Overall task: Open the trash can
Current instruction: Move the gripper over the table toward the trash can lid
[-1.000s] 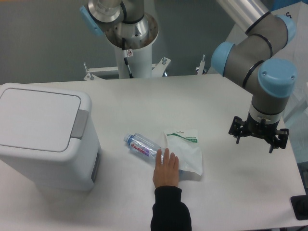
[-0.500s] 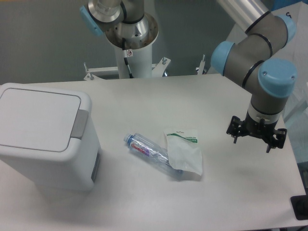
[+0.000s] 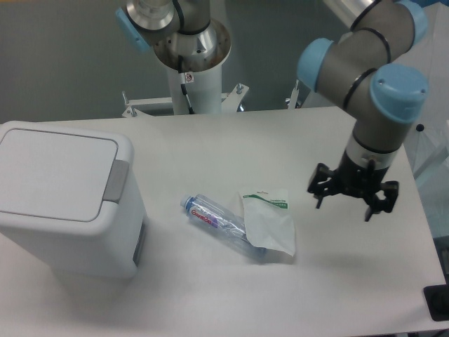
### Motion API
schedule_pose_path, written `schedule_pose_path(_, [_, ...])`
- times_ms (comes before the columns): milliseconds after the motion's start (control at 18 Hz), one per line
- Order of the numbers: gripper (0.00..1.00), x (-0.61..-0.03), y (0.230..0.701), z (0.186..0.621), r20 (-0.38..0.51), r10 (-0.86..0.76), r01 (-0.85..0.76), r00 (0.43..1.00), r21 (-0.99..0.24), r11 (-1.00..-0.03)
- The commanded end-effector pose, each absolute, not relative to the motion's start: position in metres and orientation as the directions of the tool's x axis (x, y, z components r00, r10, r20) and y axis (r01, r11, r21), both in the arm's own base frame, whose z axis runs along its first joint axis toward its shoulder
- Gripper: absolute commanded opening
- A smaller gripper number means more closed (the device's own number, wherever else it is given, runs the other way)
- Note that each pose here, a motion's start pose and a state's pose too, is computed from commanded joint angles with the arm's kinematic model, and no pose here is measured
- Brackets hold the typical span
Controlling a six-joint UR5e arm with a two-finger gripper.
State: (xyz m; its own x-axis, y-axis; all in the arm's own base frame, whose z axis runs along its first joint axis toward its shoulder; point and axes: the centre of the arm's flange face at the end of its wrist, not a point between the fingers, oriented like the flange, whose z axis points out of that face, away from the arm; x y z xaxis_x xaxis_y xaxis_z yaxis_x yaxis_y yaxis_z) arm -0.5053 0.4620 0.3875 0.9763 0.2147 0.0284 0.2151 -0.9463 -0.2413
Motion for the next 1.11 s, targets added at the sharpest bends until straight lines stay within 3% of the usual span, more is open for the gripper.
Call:
schedule_pose_path(333, [1.00,-0.467,0.487,0.422,0.133,0.298,0.326,0.945,-0.341,-0.882])
schedule_pose_path(500, [1.00,-0.438,0.508,0.438,0.183,0.390,0.431,0.902,-0.349,-0.832])
schedule_pose_path(1111, [1.00,-0.365,0.541,0.495,0.385,0.354,0.506,0.852,-0.434,-0.746])
